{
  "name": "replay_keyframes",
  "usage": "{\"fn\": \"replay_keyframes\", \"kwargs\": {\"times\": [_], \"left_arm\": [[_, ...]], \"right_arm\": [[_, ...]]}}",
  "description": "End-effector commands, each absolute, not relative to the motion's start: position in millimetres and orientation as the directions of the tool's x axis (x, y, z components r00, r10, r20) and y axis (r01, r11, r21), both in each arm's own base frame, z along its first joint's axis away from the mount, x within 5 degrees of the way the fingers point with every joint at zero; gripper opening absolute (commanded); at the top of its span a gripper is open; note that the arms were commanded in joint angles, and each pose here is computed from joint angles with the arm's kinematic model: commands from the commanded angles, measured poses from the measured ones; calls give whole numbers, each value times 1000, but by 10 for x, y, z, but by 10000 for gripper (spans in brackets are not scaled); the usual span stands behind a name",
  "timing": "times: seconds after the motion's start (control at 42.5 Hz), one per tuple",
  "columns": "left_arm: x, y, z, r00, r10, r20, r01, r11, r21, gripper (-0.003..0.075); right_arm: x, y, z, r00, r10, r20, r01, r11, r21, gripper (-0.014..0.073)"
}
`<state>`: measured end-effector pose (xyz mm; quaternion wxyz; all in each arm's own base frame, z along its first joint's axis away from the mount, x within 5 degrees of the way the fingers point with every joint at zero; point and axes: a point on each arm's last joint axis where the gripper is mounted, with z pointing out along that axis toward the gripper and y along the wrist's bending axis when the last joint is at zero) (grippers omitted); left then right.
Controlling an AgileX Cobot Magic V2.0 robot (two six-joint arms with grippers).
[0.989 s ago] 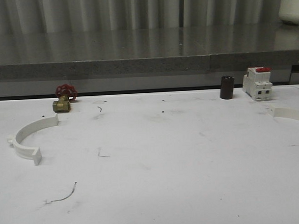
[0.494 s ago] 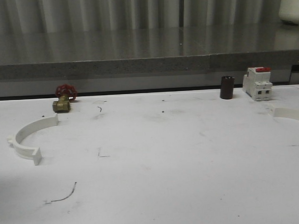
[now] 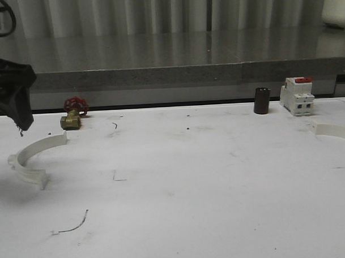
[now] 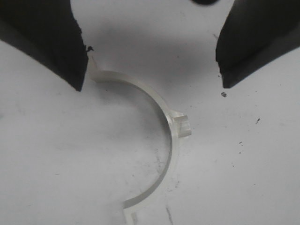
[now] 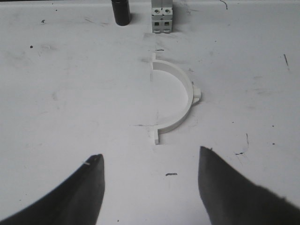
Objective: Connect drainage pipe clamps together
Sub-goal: 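Lower the left gripper and grasp the white clamp half's end tab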
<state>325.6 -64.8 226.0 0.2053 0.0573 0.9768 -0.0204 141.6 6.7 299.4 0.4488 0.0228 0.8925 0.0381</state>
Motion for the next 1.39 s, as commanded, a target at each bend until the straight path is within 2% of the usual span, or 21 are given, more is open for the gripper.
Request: {"fn": "replay_keyframes", "kwargs": {"times": [0.0, 0.353, 0.636, 0.753, 0.918, 1.012, 1.248, 1.365], "left_arm": [[3382, -673, 2361, -886, 74, -457, 94, 995, -21, 546], [3709, -742, 2057, -910, 54, -411, 71, 997, -26, 546], [3789, -762, 1921, -921, 42, -386, 59, 998, -32, 541], [3792, -764, 1904, -923, 41, -382, 58, 998, -33, 468], [3792, -764, 1904, -923, 41, -382, 58, 998, -33, 303], [3785, -762, 1901, -926, 42, -374, 58, 998, -31, 239], [3797, -765, 1906, -921, 41, -387, 59, 998, -33, 223], [3797, -763, 1906, -921, 43, -388, 60, 998, -31, 162]], "right_arm": [[1462, 58, 3141, -524, 61, -849, -2, 997, 73, 469], [1462, 58, 3141, -524, 61, -849, -2, 997, 73, 469], [1462, 58, 3141, -524, 61, -849, -2, 997, 73, 469], [1462, 58, 3141, -524, 61, -849, -2, 997, 73, 469], [1462, 58, 3141, -524, 61, -849, -2, 997, 73, 469], [1462, 58, 3141, -524, 61, -849, -2, 997, 73, 469], [1462, 58, 3141, -524, 61, -849, -2, 997, 73, 469], [1462, 58, 3141, -524, 61, -849, -2, 997, 73, 469]]}}
